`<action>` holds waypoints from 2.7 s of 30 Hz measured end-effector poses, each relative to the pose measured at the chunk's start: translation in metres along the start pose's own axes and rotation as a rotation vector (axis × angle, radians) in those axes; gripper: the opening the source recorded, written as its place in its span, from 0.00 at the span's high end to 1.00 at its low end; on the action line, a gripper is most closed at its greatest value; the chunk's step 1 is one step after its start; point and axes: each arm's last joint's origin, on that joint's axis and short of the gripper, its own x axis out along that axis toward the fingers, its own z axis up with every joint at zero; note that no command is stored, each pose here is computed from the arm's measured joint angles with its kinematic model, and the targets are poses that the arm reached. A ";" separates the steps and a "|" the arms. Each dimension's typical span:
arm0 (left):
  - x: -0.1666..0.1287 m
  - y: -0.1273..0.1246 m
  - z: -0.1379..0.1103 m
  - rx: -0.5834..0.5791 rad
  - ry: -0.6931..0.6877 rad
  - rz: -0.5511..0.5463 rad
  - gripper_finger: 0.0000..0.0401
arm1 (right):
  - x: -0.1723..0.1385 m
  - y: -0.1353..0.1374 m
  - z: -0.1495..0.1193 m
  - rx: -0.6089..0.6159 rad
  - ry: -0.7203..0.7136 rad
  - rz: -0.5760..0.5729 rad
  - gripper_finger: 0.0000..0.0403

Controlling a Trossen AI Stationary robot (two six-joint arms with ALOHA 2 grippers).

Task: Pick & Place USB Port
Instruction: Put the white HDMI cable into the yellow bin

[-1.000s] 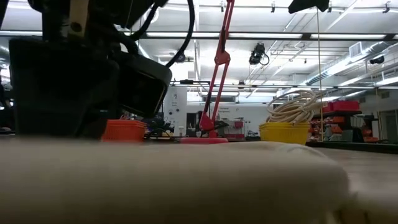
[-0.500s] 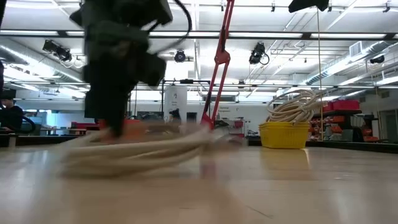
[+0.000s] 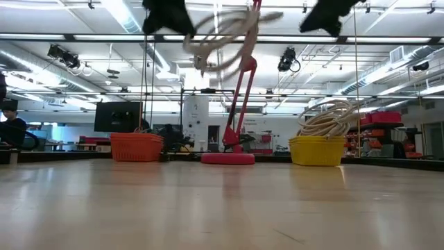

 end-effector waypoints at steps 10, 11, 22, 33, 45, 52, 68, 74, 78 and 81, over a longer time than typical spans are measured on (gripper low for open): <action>-0.044 0.013 0.059 0.130 -0.247 0.193 0.91 | 0.002 0.001 0.031 0.042 -0.305 0.262 0.86; -0.044 0.015 0.061 0.140 -0.259 0.207 0.91 | 0.001 0.002 0.035 0.046 -0.340 0.284 0.86; -0.023 0.016 0.068 0.226 -0.249 0.186 0.91 | 0.031 0.007 0.044 0.099 -0.348 0.368 0.86; -0.027 0.018 0.077 0.257 -0.304 0.203 0.91 | 0.061 0.010 0.049 0.104 -0.340 0.454 0.86; -0.027 0.026 0.082 0.244 -0.328 0.228 0.91 | 0.055 0.011 0.051 0.101 -0.361 0.471 0.86; -0.027 0.028 0.084 0.239 -0.334 0.236 0.91 | 0.055 0.011 0.049 0.092 -0.349 0.470 0.86; -0.012 0.026 0.088 0.207 -0.346 0.195 0.91 | 0.051 -0.004 0.053 0.066 -0.378 0.495 0.86; -0.010 0.026 0.089 0.219 -0.348 0.191 0.91 | 0.051 -0.013 0.050 0.098 -0.331 0.513 0.86; -0.013 0.030 0.089 0.233 -0.347 0.209 0.91 | 0.051 -0.019 0.047 0.108 -0.299 0.498 0.85; -0.019 0.035 0.090 0.231 -0.349 0.225 0.91 | 0.050 -0.023 0.047 0.118 -0.292 0.517 0.81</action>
